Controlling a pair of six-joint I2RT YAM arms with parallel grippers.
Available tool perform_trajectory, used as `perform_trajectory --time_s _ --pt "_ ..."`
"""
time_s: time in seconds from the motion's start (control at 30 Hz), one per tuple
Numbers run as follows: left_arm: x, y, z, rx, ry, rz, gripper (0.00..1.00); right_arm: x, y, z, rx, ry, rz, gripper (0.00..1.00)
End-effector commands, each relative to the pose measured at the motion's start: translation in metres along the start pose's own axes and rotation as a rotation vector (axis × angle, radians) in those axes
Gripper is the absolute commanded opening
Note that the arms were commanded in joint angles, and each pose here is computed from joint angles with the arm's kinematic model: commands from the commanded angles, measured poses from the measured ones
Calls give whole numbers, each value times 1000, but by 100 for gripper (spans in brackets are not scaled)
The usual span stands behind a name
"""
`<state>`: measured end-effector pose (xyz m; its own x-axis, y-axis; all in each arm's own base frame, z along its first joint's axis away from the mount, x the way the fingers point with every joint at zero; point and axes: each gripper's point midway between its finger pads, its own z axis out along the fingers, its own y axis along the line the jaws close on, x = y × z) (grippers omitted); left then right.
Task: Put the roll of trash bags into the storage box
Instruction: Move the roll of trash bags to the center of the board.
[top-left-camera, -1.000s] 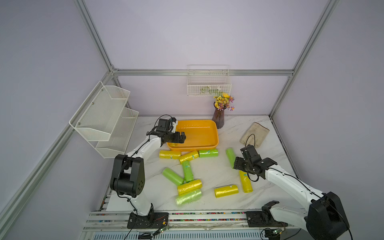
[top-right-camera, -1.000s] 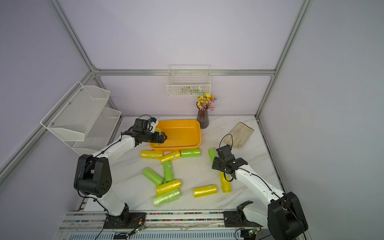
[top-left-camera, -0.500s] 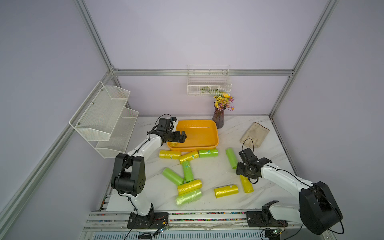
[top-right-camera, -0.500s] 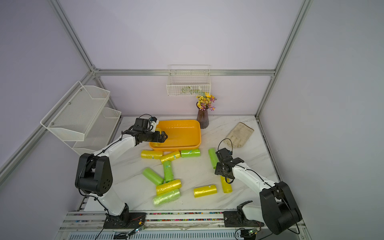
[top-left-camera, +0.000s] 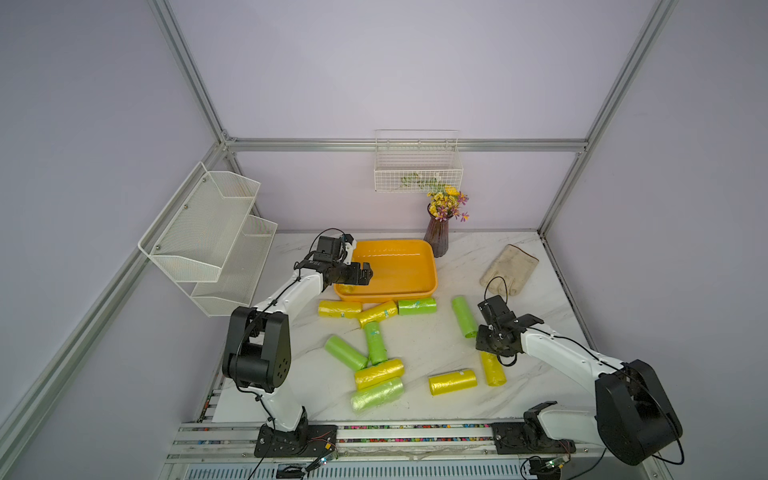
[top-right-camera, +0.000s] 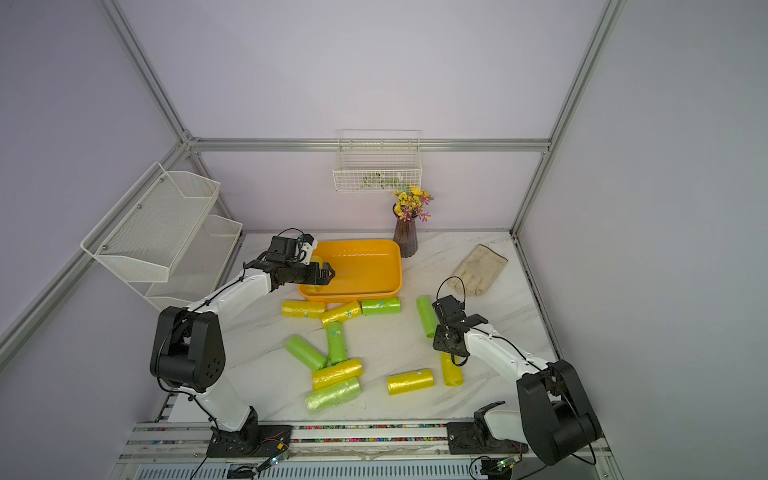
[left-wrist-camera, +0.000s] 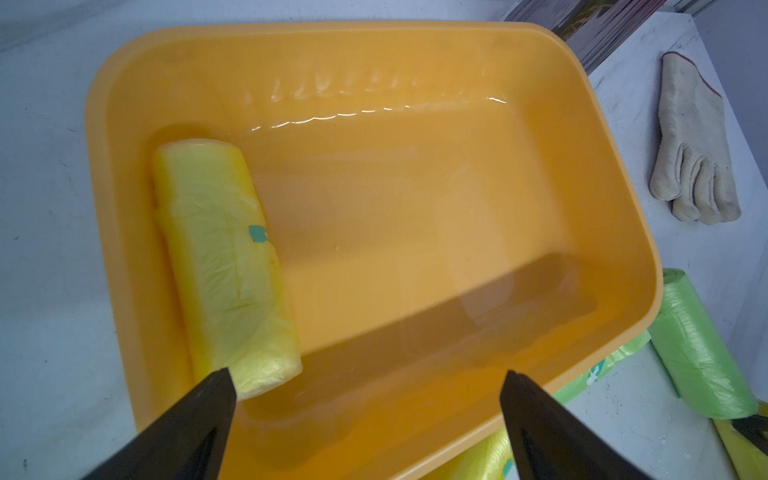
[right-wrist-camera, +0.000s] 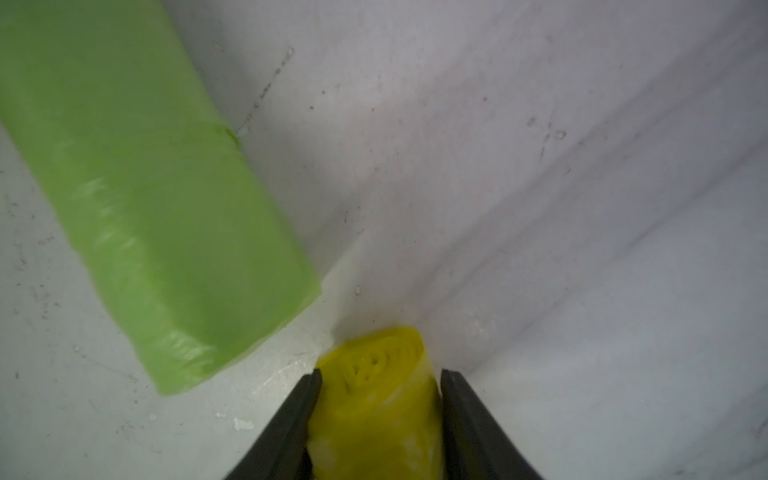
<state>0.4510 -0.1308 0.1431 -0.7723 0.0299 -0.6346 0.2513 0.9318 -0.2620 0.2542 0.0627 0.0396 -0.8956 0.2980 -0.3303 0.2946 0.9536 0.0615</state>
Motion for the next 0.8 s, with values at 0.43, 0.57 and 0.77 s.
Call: perform_trajectory --time_s 0.43,0.57,0.77 --pt "-14 -4 -17 -16 -62 15 100 -89 -13 19 24 -97 17 49" --pt "-12 -2 -19 -26 -65 13 100 -110 -5 32 14 -90 9 48" --pt "-12 -1 -20 -31 -69 15 100 -130 6 44 -9 -78 -2 49"
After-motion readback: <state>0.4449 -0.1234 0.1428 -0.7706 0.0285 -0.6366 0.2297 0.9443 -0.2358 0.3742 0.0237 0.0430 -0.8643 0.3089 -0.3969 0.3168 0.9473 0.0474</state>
